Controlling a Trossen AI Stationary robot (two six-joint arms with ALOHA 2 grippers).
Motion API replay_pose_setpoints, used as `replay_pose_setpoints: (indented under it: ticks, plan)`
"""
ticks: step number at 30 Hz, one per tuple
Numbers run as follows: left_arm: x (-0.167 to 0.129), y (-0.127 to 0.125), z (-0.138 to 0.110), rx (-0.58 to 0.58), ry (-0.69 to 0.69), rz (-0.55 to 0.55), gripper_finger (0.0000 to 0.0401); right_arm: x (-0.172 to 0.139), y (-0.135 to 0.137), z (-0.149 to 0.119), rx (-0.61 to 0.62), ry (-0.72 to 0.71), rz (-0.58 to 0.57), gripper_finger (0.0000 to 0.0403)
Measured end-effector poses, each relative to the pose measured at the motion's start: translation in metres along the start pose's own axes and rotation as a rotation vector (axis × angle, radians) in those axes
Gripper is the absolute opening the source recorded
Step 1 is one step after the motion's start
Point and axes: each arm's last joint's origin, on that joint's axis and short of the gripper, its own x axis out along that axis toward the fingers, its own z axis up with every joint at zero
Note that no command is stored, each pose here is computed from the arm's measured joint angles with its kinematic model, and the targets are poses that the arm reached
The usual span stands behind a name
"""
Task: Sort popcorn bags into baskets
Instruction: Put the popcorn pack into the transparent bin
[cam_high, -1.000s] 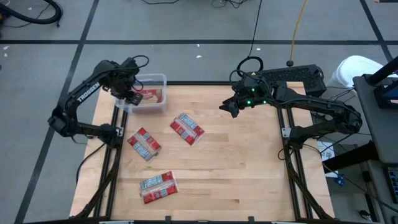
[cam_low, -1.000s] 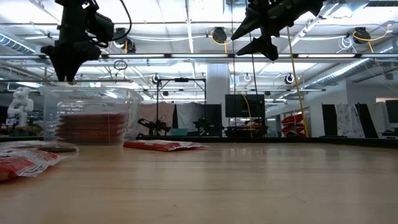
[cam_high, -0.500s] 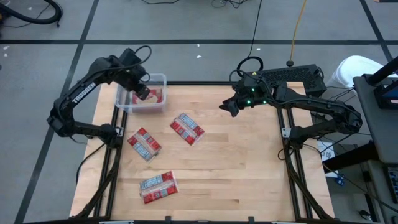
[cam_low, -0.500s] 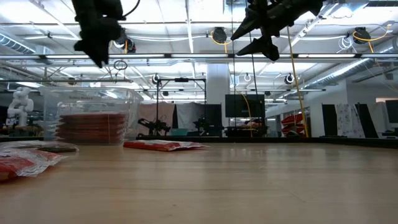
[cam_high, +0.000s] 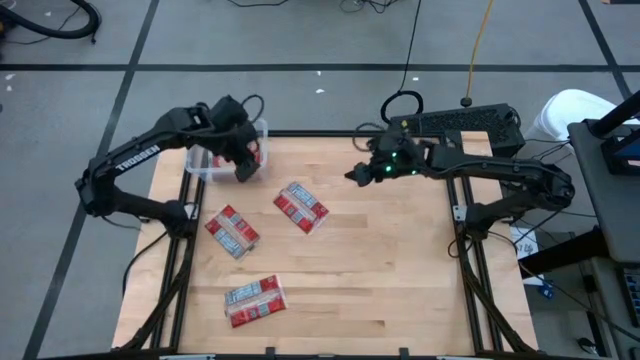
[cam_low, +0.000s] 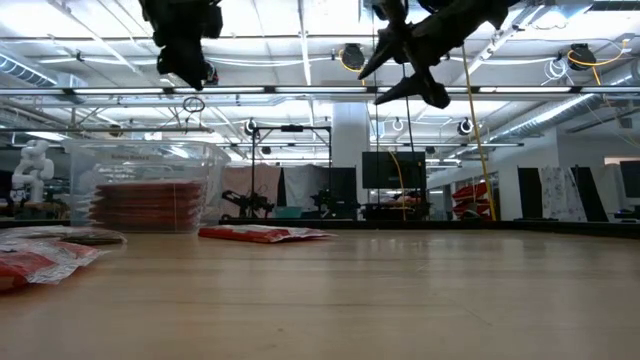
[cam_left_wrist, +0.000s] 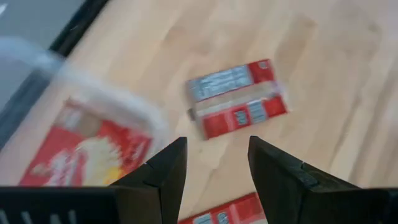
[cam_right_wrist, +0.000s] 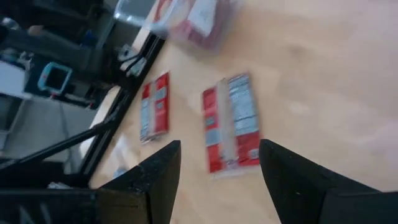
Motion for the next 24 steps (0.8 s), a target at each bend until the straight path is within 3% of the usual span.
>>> replay_pose_setpoints:
  ticks: [7,13,18,24]
  plan:
    - [0.035,-0.023,-0.015,0.085,0.075,-0.059,0.0175,0.027,0.014,-0.022,0.01,0.059,0.019,0.0208]
    - [0.071,-0.041,-0.028,0.14,0.056,-0.092,0.0174,0.042,0.012,-0.033,-0.026,0.113,-0.015,0.0208]
    - [0.106,-0.05,-0.048,0.182,0.015,-0.095,0.0175,0.062,0.006,-0.038,-0.12,0.142,-0.038,0.0222]
    - [0.141,-0.053,-0.076,0.142,-0.038,-0.053,0.0175,0.088,0.002,-0.041,-0.355,0.144,0.015,0.0262]
